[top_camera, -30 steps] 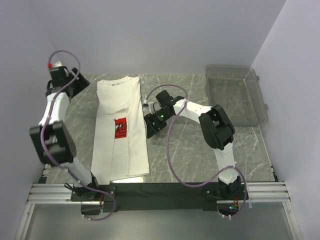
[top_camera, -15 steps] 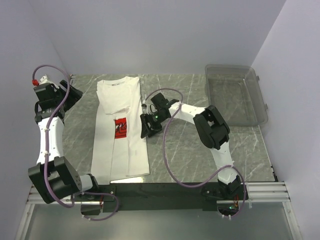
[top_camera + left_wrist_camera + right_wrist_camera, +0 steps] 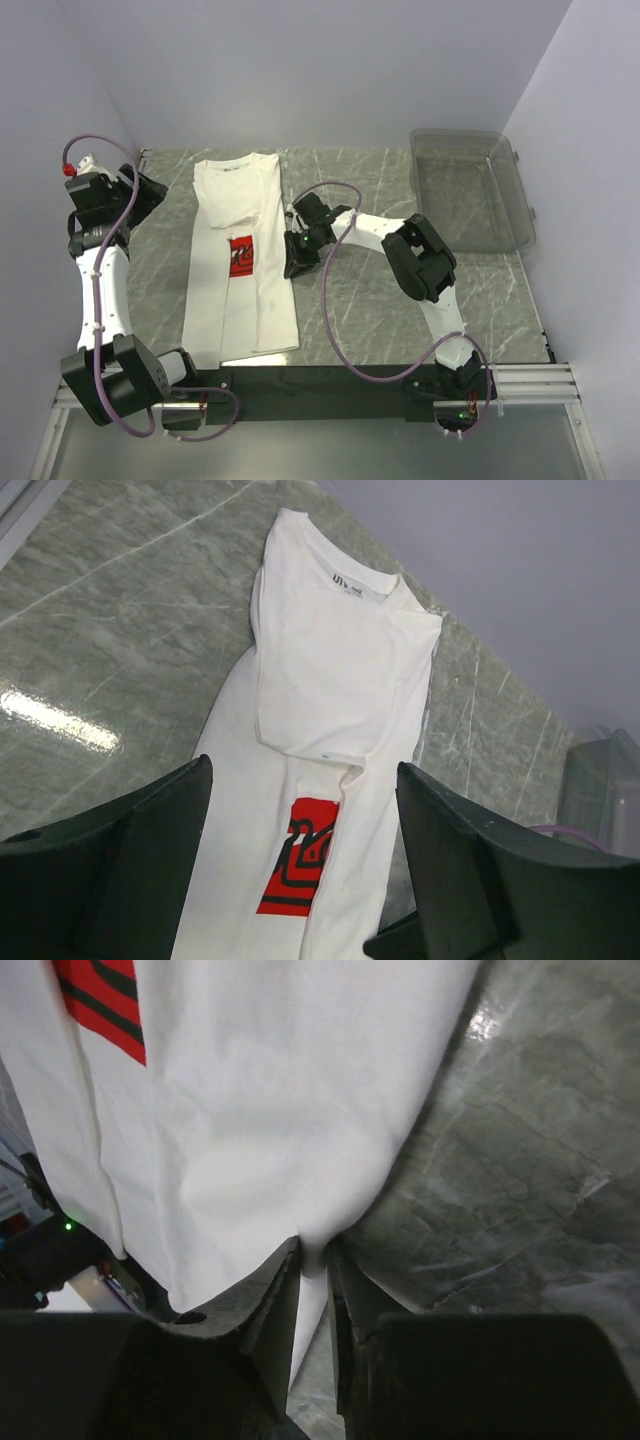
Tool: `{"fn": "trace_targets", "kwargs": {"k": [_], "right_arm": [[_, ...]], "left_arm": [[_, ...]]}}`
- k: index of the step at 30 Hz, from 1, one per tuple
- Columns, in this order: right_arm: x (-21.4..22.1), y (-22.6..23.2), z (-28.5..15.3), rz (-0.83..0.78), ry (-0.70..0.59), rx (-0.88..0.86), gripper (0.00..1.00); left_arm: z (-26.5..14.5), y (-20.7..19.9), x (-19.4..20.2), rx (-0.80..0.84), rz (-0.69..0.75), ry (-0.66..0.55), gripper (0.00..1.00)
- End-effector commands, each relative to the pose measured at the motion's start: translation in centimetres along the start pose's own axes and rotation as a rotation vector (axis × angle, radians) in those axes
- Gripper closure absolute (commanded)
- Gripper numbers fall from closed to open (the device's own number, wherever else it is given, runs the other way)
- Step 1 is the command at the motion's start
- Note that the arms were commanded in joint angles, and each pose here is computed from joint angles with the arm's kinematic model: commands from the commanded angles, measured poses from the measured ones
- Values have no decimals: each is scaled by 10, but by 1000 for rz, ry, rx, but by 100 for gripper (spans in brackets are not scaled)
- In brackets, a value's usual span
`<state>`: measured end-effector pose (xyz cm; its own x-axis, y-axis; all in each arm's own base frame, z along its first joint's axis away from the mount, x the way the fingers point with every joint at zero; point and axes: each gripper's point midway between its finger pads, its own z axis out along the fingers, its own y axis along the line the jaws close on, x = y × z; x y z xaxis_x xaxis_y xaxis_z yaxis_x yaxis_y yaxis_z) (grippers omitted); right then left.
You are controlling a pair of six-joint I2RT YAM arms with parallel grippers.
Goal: Fold and stack the t-shirts
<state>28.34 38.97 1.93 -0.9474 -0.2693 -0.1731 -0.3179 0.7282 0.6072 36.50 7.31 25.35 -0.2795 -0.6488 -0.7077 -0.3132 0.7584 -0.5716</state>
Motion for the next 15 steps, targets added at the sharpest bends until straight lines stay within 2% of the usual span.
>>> {"fn": "trace_targets", "kwargs": {"k": [1, 3, 4, 8, 15], "right_arm": [[20, -50, 14, 25, 16, 226, 76], [19, -52, 13, 23, 13, 234, 81], [19, -52, 12, 17, 13, 237, 88], [15, -52, 3, -6, -6, 245, 99], [0, -68, -31, -40, -52, 254, 100]], "left_arm": [[-9, -6, -1, 26, -3, -10, 21], [-9, -5, 1, 26, -4, -7, 20], [-9, -5, 2, 25, -6, -5, 21], [-9, -5, 1, 28, -4, -7, 21], [-1, -7, 9, 60, -24, 24, 21]]}}
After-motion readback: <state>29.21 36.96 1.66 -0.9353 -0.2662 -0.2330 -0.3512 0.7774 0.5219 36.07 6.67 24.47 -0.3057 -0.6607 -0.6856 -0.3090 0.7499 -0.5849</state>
